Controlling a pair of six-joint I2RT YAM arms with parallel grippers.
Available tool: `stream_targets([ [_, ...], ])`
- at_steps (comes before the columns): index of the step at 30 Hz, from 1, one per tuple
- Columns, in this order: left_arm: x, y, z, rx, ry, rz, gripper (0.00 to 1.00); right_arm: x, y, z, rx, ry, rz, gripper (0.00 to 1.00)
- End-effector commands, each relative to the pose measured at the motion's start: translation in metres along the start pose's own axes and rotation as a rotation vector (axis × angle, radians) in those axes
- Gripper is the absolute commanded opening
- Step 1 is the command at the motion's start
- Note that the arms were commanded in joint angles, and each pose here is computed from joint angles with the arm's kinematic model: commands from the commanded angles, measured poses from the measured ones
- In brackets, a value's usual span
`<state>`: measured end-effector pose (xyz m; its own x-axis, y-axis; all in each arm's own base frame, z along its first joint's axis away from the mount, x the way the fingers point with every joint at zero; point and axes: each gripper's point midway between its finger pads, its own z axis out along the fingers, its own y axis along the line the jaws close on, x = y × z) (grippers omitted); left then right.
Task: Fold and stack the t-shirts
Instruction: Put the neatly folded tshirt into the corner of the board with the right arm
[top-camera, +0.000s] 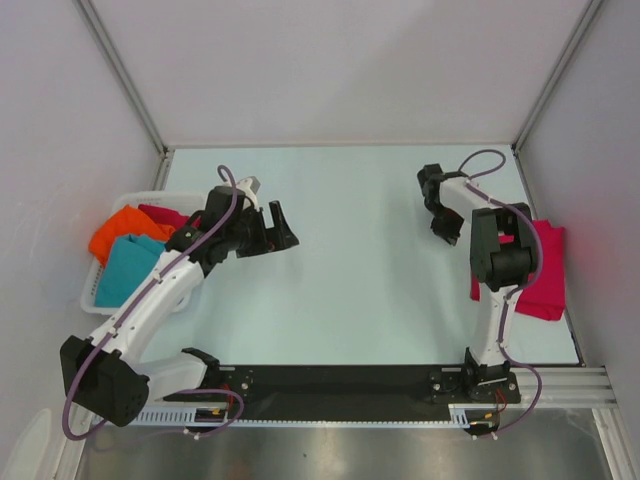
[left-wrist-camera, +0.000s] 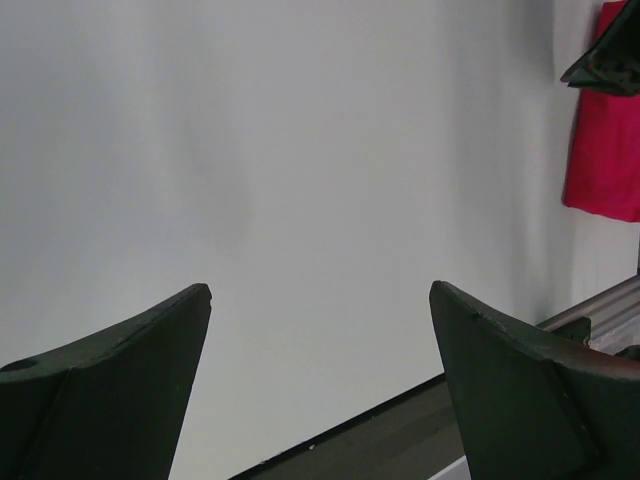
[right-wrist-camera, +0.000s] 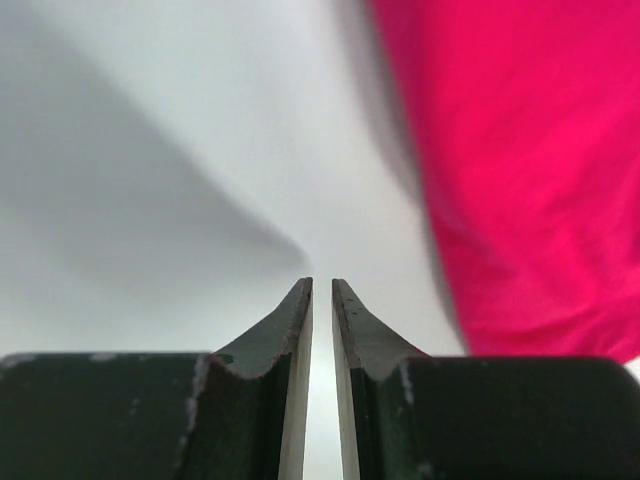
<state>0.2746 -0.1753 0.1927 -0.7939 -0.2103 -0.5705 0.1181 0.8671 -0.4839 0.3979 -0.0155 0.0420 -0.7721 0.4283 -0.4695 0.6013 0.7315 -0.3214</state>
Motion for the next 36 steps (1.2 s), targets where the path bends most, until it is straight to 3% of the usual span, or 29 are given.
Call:
stream_targets([
  [1,-0.009,-0.005,-0.005,0.047,-0.037,0.006,0.96,0.029,0.008,-0.023,-0.009,-0.002,-0.039,0.19],
  [21,-0.014,0.008,-0.013,0.067,-0.061,-0.002,0.96,0.119,-0.026,-0.034,0.019,0.163,0.044,0.19],
  [28,-0.015,0.012,-0.023,0.061,-0.083,-0.001,0.96,0.133,-0.035,-0.025,0.091,0.237,0.069,0.19],
  [36,-0.014,0.016,-0.031,0.056,-0.094,-0.002,0.96,0.112,-0.056,-0.016,0.090,0.226,0.186,0.17],
])
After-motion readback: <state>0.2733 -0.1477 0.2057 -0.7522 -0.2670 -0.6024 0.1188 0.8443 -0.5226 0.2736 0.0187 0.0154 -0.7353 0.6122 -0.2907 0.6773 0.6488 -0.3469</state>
